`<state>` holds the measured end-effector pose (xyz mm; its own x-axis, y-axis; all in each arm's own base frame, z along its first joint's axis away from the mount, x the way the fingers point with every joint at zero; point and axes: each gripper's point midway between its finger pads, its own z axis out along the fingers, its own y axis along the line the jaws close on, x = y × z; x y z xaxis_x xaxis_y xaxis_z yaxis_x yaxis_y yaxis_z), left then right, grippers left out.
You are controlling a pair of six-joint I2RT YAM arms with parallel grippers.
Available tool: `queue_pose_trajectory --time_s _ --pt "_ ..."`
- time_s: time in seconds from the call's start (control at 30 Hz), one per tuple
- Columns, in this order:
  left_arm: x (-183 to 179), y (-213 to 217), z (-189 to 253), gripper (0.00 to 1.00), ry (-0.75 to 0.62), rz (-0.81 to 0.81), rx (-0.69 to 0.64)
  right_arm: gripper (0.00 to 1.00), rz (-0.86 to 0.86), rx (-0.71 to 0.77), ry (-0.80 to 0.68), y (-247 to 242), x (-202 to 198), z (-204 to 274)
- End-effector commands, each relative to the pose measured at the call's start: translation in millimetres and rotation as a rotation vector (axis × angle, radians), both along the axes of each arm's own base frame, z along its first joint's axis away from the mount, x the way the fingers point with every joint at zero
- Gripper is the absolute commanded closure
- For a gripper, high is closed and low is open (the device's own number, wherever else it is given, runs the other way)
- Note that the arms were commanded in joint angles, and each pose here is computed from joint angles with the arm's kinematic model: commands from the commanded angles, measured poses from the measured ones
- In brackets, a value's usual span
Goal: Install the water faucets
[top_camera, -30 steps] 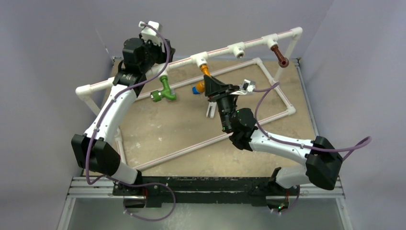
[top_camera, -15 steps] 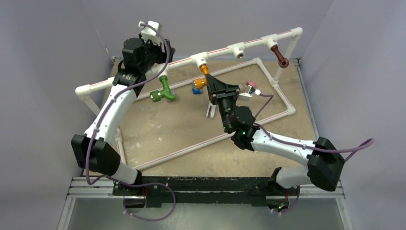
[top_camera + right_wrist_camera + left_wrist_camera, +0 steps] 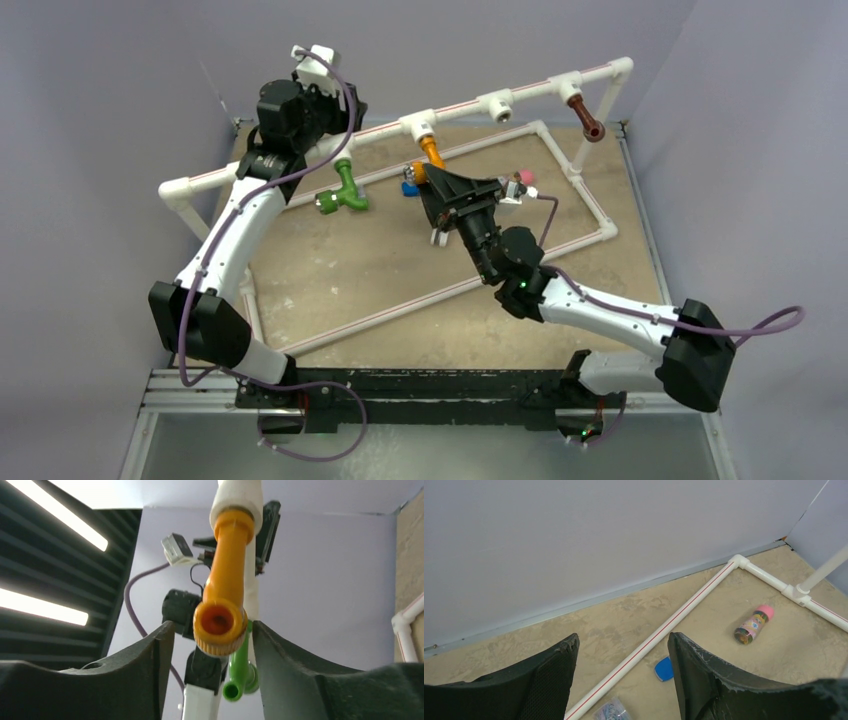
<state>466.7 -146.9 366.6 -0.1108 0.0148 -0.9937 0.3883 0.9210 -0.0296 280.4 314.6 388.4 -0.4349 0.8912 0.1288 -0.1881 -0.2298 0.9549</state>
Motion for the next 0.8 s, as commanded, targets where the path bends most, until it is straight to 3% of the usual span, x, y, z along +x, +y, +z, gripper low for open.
queue_pose_trajectory --time_s 0.0,0.13,0.3,0.47,0.77 --pt "-11.9 -11.8 -94.0 0.35 0.266 -0.052 0.075 0.36 0.118 0.017 -0.034 2.8 -21.3 7.3" --pt "-12.0 -11.4 -94.8 0.35 0.267 -0.051 0.077 0.28 0.096 -0.063 -0.064 -6.4 -26.3 -3.2" --pt "-11.4 -11.9 -97.1 0.35 0.272 -0.051 0.079 0.25 0.059 -0.252 -0.191 -19.1 -36.6 -6.5" --pt "-10.8 -12.2 -99.0 0.35 0.276 -0.051 0.080 0.25 0.004 -0.527 -0.330 -30.2 -44.2 -12.6" --pt "-9.7 -11.4 -101.1 0.35 0.278 -0.046 0.084 0.25 -0.143 -1.155 -0.536 -58.2 -33.2 -24.8"
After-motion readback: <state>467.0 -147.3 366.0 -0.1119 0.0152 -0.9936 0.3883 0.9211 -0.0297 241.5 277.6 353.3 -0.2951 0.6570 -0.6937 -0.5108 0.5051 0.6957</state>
